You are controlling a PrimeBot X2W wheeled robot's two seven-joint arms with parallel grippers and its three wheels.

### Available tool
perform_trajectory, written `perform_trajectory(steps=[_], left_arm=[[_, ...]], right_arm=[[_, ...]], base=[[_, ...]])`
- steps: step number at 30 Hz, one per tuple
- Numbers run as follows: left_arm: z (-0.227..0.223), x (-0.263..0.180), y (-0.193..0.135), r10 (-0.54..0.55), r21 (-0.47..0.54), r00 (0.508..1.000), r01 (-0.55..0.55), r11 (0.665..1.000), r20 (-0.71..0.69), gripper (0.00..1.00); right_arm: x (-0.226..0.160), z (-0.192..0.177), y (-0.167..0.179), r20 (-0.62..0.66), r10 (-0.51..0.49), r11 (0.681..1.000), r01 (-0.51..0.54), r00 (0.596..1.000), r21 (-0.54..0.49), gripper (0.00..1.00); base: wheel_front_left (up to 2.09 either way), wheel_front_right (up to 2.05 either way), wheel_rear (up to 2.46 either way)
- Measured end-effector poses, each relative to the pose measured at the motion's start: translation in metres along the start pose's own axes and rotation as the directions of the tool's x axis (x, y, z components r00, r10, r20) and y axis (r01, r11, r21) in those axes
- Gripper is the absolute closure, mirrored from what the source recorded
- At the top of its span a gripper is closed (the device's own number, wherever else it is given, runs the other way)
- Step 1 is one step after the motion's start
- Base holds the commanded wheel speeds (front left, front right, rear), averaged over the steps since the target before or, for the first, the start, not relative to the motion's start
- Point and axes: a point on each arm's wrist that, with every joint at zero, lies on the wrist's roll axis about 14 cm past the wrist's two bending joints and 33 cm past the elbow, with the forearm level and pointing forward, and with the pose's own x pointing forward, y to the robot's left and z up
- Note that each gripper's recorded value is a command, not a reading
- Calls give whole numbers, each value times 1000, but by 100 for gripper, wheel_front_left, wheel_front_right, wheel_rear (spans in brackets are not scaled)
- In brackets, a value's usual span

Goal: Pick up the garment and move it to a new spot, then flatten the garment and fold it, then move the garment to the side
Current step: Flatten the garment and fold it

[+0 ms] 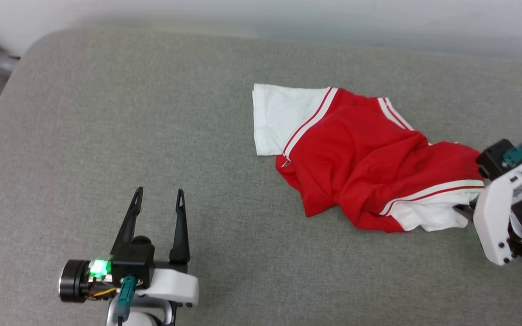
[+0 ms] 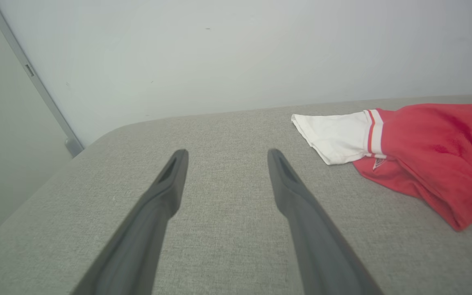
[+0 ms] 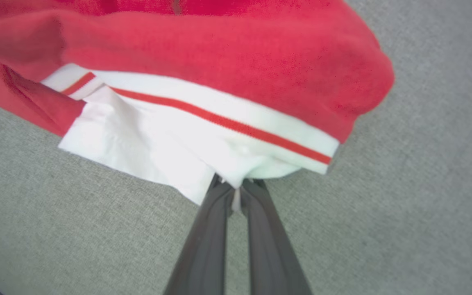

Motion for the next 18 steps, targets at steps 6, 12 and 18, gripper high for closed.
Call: perform_trajectory(steps=[6, 12, 18], left_arm=[[7, -14, 2, -7, 1, 1000, 7, 1000, 17, 0], [14, -22, -4, -27, -5, 999, 28, 1000, 35, 0], [17, -23, -11, -56, -9, 997, 56, 998, 44, 0]], right_arm=[[-40, -6, -10, 124, -45, 998, 39, 991, 53, 100], [-70, -49, -25, 150, -121, 977, 90, 981, 195, 100], [-85, -125, -38, 37, -202, 915, 175, 979, 363, 100]], base=[[0, 0, 0], [0, 0, 0], [0, 0, 0]])
